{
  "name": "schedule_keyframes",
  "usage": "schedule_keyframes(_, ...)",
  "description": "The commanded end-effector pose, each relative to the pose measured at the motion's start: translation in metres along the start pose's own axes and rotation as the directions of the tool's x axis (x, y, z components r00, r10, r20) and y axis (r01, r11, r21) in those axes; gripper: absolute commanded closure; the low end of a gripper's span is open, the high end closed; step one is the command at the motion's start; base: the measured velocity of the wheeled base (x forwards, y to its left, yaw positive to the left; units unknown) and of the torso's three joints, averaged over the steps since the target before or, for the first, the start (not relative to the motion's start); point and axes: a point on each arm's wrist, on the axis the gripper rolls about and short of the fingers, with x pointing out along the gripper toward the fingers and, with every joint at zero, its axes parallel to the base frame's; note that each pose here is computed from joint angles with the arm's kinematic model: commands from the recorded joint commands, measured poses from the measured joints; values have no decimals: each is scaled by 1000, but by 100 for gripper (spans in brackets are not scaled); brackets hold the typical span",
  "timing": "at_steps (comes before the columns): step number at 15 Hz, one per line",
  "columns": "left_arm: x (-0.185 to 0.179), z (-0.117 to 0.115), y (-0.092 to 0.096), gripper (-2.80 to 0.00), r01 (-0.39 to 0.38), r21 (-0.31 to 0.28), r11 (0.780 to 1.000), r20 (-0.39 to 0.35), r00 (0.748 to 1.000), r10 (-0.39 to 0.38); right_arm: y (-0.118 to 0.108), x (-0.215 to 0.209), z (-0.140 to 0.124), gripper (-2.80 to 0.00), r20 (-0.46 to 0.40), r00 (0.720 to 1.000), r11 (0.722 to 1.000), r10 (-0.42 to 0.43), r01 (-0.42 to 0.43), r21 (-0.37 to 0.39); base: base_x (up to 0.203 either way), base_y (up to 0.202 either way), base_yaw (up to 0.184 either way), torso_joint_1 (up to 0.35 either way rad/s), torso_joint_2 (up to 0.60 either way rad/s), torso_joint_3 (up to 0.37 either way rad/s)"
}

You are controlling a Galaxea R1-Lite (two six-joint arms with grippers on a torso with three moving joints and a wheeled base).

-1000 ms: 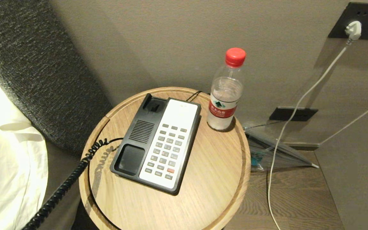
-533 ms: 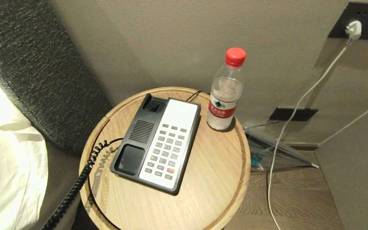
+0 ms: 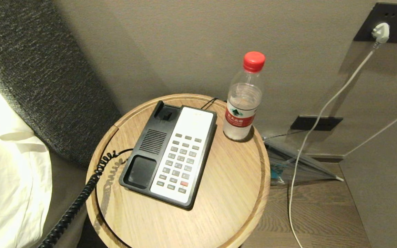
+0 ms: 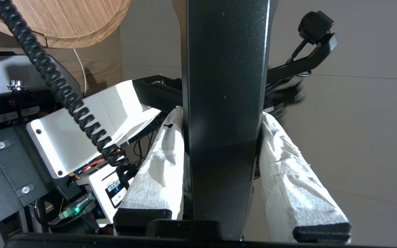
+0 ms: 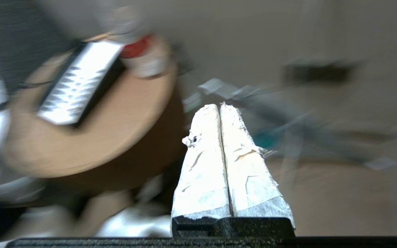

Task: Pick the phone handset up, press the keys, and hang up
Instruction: Dial the number

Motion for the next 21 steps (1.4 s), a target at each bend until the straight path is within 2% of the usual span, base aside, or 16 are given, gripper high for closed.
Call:
schedule_keyframes(1, 5, 2, 0, 0, -15, -13, 1000, -9, 1000, 15, -8, 60, 46, 0, -232, 955, 977, 187, -156, 147, 0, 0, 0, 0, 0, 0)
schedule_keyframes(2, 5, 3, -1, 0, -16, -14, 1000, -10, 1000, 15, -10, 80, 58, 0, -288, 914, 948, 286, -228, 221, 0, 0, 0, 0, 0, 0)
schedule_keyframes(4, 5, 4, -3, 0, -12, -12, 1000, -7, 1000, 12, -15, 120, 77, 0, -371, 815, 878, 446, -317, 358, 0, 0, 0, 0, 0, 0)
schedule_keyframes(5, 5, 3, -2, 0, -15, -16, 1000, -11, 1000, 15, -15, 140, 83, 0, -409, 746, 834, 525, -355, 422, 0, 0, 0, 0, 0, 0)
schedule_keyframes(7, 6, 3, 0, 0, -22, -20, 1000, -13, 1000, 21, -4, 166, 84, 0, -462, 578, 734, 673, -441, 516, 0, 0, 0, 0, 0, 0)
schedule_keyframes(8, 6, 3, 0, 0, -20, -19, 1000, -13, 1000, 20, 4, 176, 83, 0, -481, 504, 695, 717, -470, 544, 0, 0, 0, 0, 0, 0)
schedule_keyframes(9, 6, 3, 0, 0, -22, -20, 1000, -15, 1000, 22, 13, 184, 82, 0, -501, 448, 672, 740, -491, 554, 0, 0, 0, 0, 0, 0)
schedule_keyframes(10, 6, 3, 0, 0, -22, -20, 1000, -15, 1000, 22, 21, 190, 80, 0, -524, 414, 667, 744, -502, 551, 0, 0, 0, 0, 0, 0)
schedule_keyframes(11, 7, 3, 0, 0, -22, -20, 1000, -15, 1000, 22, 29, 196, 79, 0, -549, 402, 678, 733, -496, 542, 0, 0, 0, 0, 0, 0)
schedule_keyframes(12, 6, 3, 0, 0, -23, -19, 1000, -13, 1000, 22, 37, 208, 76, 0, -572, 412, 703, 709, -472, 531, 0, 0, 0, 0, 0, 0)
schedule_keyframes(14, 5, 2, 1, 0, -22, -19, 1000, -10, 1000, 22, 50, 229, 78, 0, -556, 509, 754, 657, -457, 473, 0, 0, 0, 0, 0, 0)
schedule_keyframes(15, 5, 1, 2, 0, -22, -19, 1000, -10, 1000, 22, 56, 238, 77, 0, -545, 567, 786, 618, -434, 440, 0, 0, 0, 0, 0, 0)
schedule_keyframes(16, 5, 1, 2, 0, -22, -17, 1000, -10, 1000, 22, 61, 247, 78, 0, -521, 623, 808, 583, -383, 447, 0, 0, 0, 0, 0, 0)
schedule_keyframes(17, 5, 2, 1, 0, -22, -16, 1000, -9, 1000, 22, 64, 249, 82, 0, -486, 642, 793, 594, -361, 491, 0, 0, 0, 0, 0, 0)
schedule_keyframes(19, 6, 2, 1, 0, -23, -14, 1000, -9, 1000, 23, 70, 246, 86, 0, -442, 649, 764, 619, -367, 530, 0, 0, 0, 0, 0, 0)
schedule_keyframes(21, 5, 2, 1, 0, -22, -15, 1000, -8, 1000, 21, 73, 253, 82, 0, -446, 677, 787, 586, -342, 514, 0, 0, 0, 0, 0, 0)
